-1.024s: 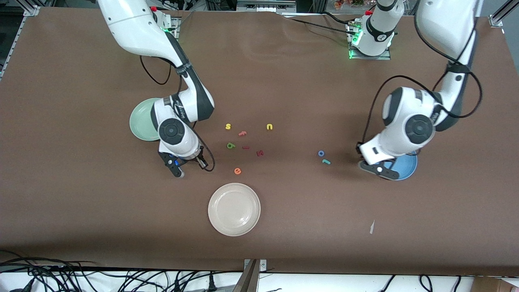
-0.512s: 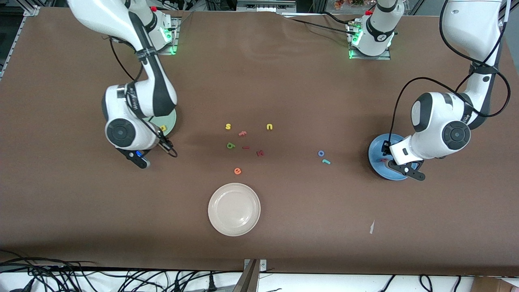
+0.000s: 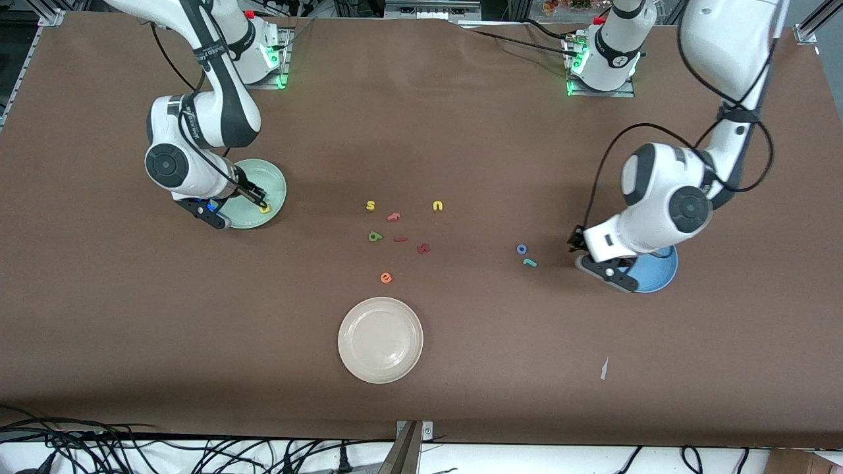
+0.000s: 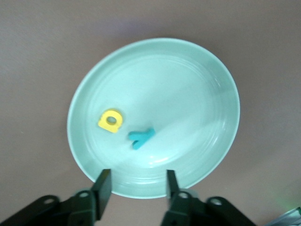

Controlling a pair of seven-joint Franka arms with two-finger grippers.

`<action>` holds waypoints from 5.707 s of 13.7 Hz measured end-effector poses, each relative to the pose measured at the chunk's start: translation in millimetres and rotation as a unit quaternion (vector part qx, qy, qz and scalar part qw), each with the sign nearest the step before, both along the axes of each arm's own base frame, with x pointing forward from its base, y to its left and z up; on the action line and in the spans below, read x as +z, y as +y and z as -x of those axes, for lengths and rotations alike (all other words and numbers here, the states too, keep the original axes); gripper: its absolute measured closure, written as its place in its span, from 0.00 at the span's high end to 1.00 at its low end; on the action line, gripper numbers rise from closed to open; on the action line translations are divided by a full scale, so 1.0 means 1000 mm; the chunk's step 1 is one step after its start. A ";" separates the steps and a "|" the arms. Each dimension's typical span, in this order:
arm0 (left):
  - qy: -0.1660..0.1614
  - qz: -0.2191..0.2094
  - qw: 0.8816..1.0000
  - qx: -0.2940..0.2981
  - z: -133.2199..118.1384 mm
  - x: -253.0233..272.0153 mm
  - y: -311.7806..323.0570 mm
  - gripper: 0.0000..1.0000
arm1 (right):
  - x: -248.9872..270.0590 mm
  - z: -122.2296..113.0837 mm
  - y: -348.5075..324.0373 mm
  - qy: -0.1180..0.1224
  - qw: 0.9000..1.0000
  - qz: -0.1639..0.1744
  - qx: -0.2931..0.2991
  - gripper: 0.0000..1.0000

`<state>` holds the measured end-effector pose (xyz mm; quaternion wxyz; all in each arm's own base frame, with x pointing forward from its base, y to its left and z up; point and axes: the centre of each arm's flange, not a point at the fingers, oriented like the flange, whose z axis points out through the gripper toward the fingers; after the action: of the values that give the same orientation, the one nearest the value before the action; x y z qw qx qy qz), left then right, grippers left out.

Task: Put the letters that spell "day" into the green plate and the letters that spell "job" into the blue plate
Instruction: 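Grasp the green letter with the right gripper while the left grasps the cyan l, then place the green letter on the green plate and the l on the blue plate, then grasp the blue o with the left gripper while the right gripper withdraws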

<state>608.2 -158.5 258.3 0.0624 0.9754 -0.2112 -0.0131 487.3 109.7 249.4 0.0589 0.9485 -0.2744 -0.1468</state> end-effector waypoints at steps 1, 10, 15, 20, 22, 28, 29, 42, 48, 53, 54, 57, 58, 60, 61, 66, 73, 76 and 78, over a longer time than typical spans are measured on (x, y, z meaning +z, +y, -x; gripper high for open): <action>-0.001 -0.001 1.000 0.008 0.003 -0.011 -0.015 0.65 | 0.003 -0.001 0.001 -0.004 1.000 -0.002 0.001 0.73; -0.026 0.001 0.999 0.033 0.001 -0.063 -0.059 0.66 | 0.042 -0.030 0.144 -0.082 0.995 -0.024 0.053 1.00; -0.018 -0.002 1.000 0.025 0.008 -0.078 -0.069 0.66 | 0.002 -0.061 0.222 -0.110 0.990 -0.033 -0.080 0.99; -0.013 -0.004 1.000 0.024 0.010 -0.085 -0.071 0.66 | -0.045 -0.061 0.275 -0.163 0.977 -0.054 -0.128 0.99; -0.016 -0.003 1.000 0.024 0.010 -0.086 -0.071 0.66 | -0.057 -0.057 0.282 -0.167 0.976 -0.054 -0.126 0.99; -0.019 -0.004 0.999 0.025 0.009 -0.087 -0.069 0.57 | -0.066 -0.052 0.283 -0.159 0.979 -0.047 -0.122 0.95; -0.019 -0.004 0.999 0.025 0.009 -0.087 -0.069 0.57 | -0.067 -0.051 0.284 -0.158 0.979 -0.047 -0.120 0.95; -0.035 -0.023 0.999 -0.006 0.006 -0.085 -0.069 0.36 | -0.068 -0.051 0.283 -0.150 0.981 -0.041 -0.111 0.35; -0.041 -0.034 0.998 0.028 -0.023 -0.039 -0.013 0.36 | 0.000 -0.075 0.228 -0.098 0.995 0.018 -0.009 0.35; 0.009 -0.045 0.999 0.004 -0.014 0.003 0.096 0.37 | 0.045 -0.084 0.110 -0.033 0.996 0.059 0.052 0.35; 0.015 -0.045 0.999 0.003 -0.005 0.003 0.121 0.37 | 0.041 -0.080 0.078 -0.017 0.996 0.055 0.065 0.35; 0.030 -0.043 0.999 0.003 0.016 -0.001 0.147 0.42 | 0.014 -0.058 0.005 0.016 0.996 0.046 0.072 0.35; 0.031 -0.042 0.999 -0.001 0.018 -0.002 0.143 0.42 | 0.002 -0.048 -0.005 0.021 0.996 0.046 0.073 0.41; 0.026 -0.038 0.999 -0.017 0.018 0.000 0.122 0.55 | -0.009 -0.039 -0.012 0.026 0.995 0.043 0.082 0.59; 0.018 -0.035 0.999 -0.025 0.017 0.001 0.105 0.66 | -0.005 -0.042 -0.010 0.020 0.995 0.039 0.088 0.70; -0.015 -0.016 0.999 -0.023 0.034 0.004 -0.030 0.73 | 0.054 -0.073 0.038 -0.051 0.990 0.014 0.128 1.00; -0.028 -0.008 0.999 -0.015 0.048 -0.067 -0.079 0.73 | 0.183 -0.129 0.076 -0.175 0.972 -0.010 0.157 1.00; -0.021 -0.009 1.000 -0.013 0.051 -0.078 -0.080 0.71 | 0.216 -0.142 0.060 -0.192 0.968 -0.011 0.159 1.00; -0.019 -0.009 1.000 -0.008 0.055 -0.081 -0.090 0.71 | 0.229 -0.145 0.040 -0.193 0.970 -0.014 0.146 1.00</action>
<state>553.0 -248.2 176.9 0.0490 0.9742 -0.2202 0.0031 631.9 149.5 478.7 0.0127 0.9895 -0.1368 0.0450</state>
